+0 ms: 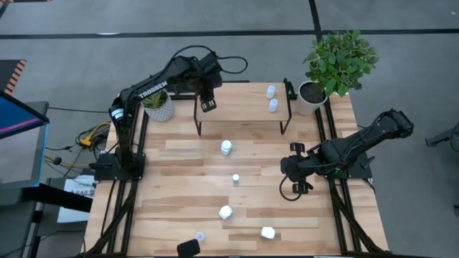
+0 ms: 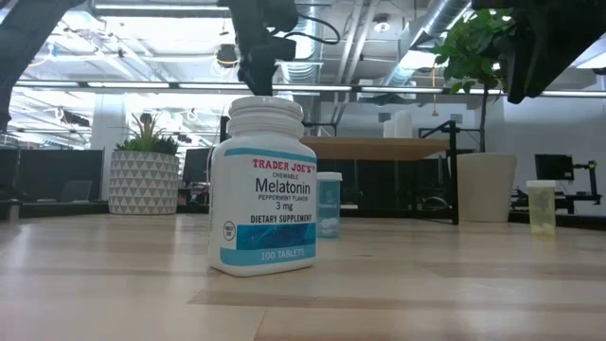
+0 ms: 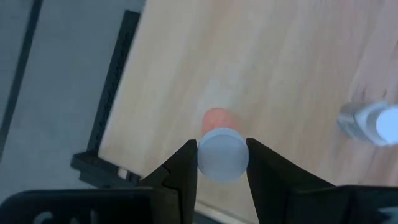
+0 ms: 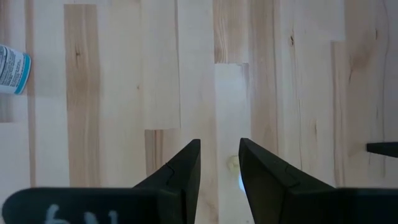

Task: Pick and place medicine bottles onto shelf by color
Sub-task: Put the orange pill bottle on the shelf

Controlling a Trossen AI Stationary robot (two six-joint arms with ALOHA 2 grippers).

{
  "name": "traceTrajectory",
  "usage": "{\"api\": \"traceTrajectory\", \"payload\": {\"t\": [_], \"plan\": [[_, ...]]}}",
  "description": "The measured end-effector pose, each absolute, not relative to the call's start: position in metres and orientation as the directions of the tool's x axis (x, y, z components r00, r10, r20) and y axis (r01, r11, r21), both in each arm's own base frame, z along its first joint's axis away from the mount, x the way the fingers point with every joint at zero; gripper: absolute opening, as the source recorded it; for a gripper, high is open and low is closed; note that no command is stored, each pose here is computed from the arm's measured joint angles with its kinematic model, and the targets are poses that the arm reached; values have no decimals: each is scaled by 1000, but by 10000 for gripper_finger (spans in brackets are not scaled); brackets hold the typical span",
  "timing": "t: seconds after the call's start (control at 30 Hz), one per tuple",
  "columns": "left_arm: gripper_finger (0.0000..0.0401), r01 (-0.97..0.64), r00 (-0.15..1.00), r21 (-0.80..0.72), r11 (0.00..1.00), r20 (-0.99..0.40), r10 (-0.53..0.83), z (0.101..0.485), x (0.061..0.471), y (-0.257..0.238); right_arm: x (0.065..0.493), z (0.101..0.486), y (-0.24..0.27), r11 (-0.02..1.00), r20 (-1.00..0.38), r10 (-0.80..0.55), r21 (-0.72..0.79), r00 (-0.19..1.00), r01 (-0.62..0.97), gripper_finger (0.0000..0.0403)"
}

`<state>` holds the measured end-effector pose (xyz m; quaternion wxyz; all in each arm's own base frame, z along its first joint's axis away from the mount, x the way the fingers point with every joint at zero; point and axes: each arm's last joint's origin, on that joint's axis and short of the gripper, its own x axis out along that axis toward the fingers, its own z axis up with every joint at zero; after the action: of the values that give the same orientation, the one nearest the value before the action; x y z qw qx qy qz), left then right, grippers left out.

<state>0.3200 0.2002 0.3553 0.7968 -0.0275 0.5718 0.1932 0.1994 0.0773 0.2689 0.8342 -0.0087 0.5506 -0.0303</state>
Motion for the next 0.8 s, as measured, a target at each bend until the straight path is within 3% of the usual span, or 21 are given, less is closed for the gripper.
{"api": "traceTrajectory", "payload": {"t": [0.8], "plan": [[98,-307,180,89,947,-972,150,348,322,172,199,269,77,998,-920,-63,-51,386,40,131]]}}
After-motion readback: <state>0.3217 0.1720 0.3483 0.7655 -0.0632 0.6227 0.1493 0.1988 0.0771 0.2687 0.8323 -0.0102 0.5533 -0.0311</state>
